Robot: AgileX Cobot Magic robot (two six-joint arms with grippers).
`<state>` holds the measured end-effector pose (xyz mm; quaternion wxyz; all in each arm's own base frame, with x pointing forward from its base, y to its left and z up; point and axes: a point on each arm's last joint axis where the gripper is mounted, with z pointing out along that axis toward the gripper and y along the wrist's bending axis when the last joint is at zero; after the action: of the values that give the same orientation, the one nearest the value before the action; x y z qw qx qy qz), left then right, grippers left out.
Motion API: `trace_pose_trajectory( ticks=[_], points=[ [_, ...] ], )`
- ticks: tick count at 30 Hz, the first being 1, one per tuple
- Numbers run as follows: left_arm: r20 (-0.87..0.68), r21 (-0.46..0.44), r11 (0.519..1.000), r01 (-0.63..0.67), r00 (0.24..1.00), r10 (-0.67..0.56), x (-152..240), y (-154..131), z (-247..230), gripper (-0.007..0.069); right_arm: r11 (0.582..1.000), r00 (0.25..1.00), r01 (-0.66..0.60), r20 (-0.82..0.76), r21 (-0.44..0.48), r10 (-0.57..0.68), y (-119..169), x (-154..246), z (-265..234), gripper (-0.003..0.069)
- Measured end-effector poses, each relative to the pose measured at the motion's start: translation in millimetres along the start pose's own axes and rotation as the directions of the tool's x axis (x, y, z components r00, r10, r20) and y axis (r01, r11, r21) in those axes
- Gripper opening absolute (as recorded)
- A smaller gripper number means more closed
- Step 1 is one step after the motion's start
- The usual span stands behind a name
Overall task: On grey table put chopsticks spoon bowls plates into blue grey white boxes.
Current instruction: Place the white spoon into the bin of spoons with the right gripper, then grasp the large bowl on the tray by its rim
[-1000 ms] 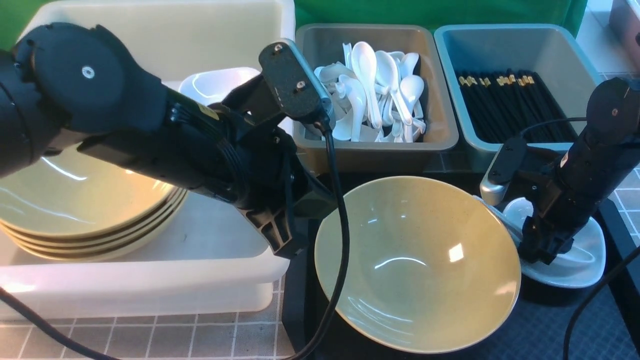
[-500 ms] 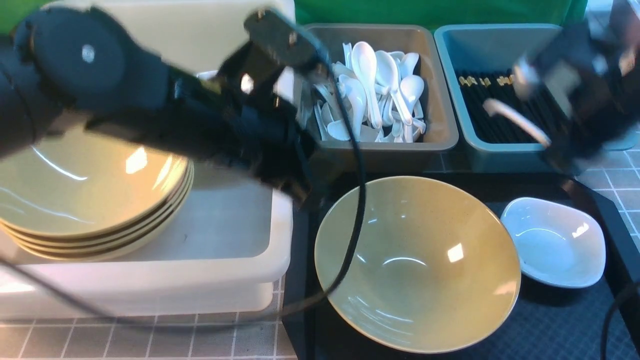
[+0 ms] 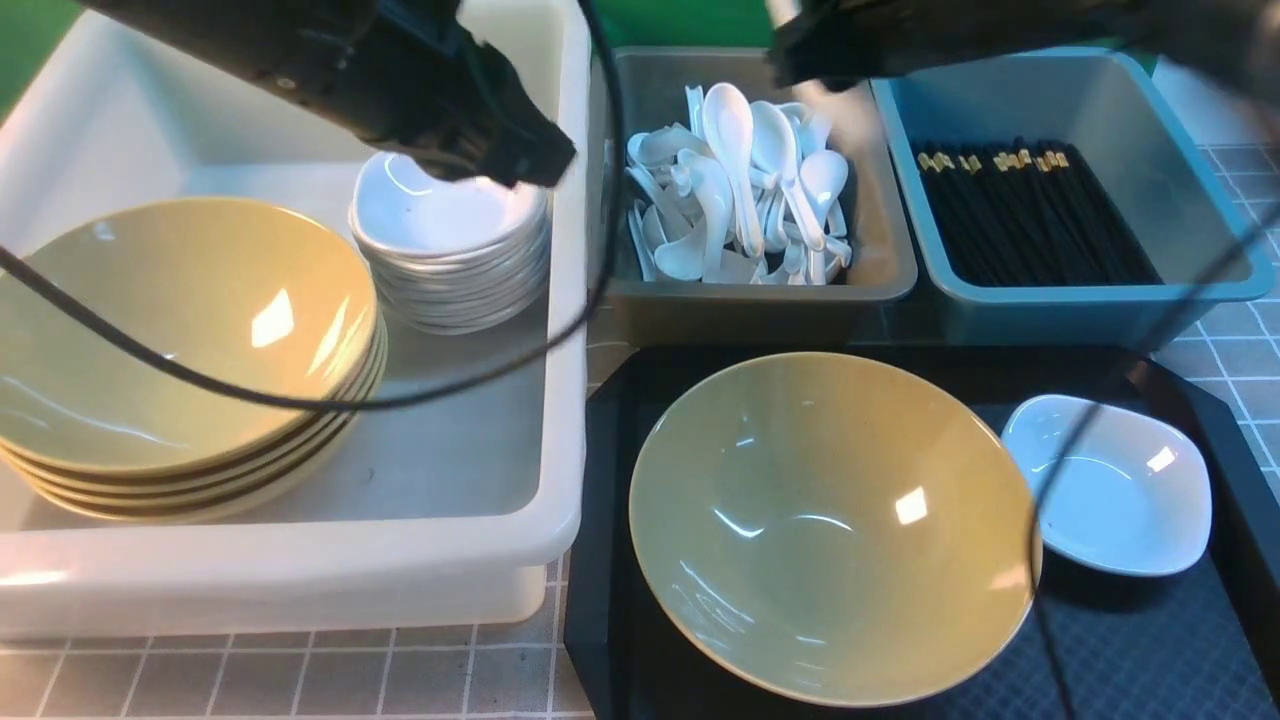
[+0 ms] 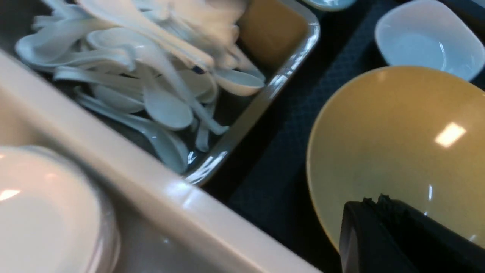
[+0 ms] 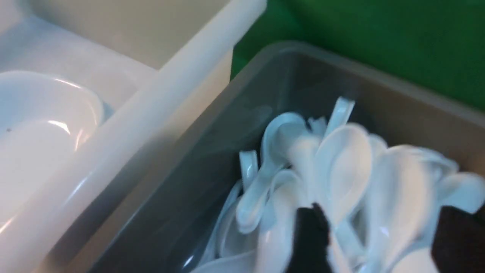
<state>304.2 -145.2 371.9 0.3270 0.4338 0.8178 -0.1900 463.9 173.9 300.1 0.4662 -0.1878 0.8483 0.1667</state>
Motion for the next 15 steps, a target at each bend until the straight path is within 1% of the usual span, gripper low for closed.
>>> trace_pose_trajectory(
  ticks=[2,3,5,6,7,8,10,11,14,15],
  points=[
    [-0.025,0.014,1.0,-0.025,0.999,0.025,-1,-5,9,0.0011,0.999,0.997,-0.026,-0.074,-0.042,0.022,2,-2,0,0.0531],
    [-0.041,0.017,0.999,-0.034,0.999,0.034,-1,-7,13,0.0031,0.997,0.993,-0.022,-0.12,-0.069,0.013,4,-5,-5,0.0571],
    [-0.071,0.022,0.999,-0.045,0.996,0.046,-1,-11,21,0.0084,0.994,0.982,0.006,-0.188,-0.112,-0.027,8,-14,-22,0.0591],
    [-0.101,0.016,0.999,-0.043,0.994,0.045,0,-13,28,0.0104,0.99,0.97,0.034,-0.235,-0.135,-0.065,10,-19,-35,0.0587],
    [-0.129,0.013,0.999,-0.049,0.99,0.05,1,-15,35,0.014,0.986,0.958,0.064,-0.267,-0.151,-0.103,13,-25,-48,0.058],
    [-0.162,0.01,0.998,-0.058,0.985,0.059,2,-18,42,0.021,0.982,0.948,0.093,-0.286,-0.165,-0.138,14,-30,-60,0.0561],
    [-0.228,0.015,0.998,-0.062,0.972,0.064,5,-24,62,0.0311,0.97,0.901,0.156,-0.375,-0.187,-0.217,18,-36,-91,0.0519],
    [-0.254,0.02,0.998,-0.063,0.965,0.066,7,-26,71,0.0363,0.97,0.893,0.177,-0.388,-0.167,-0.23,18,-40,-103,0.0501],
    [-0.306,0.032,0.997,-0.076,0.949,0.082,7,-31,99,0.0498,0.977,0.894,0.206,-0.395,-0.055,-0.211,14,-46,-128,0.0418],
    [-0.315,0.033,0.997,-0.076,0.946,0.083,5,-31,108,0.0524,0.977,0.895,0.21,-0.395,-0.033,-0.206,14,-47,-136,0.0389]
  ],
)
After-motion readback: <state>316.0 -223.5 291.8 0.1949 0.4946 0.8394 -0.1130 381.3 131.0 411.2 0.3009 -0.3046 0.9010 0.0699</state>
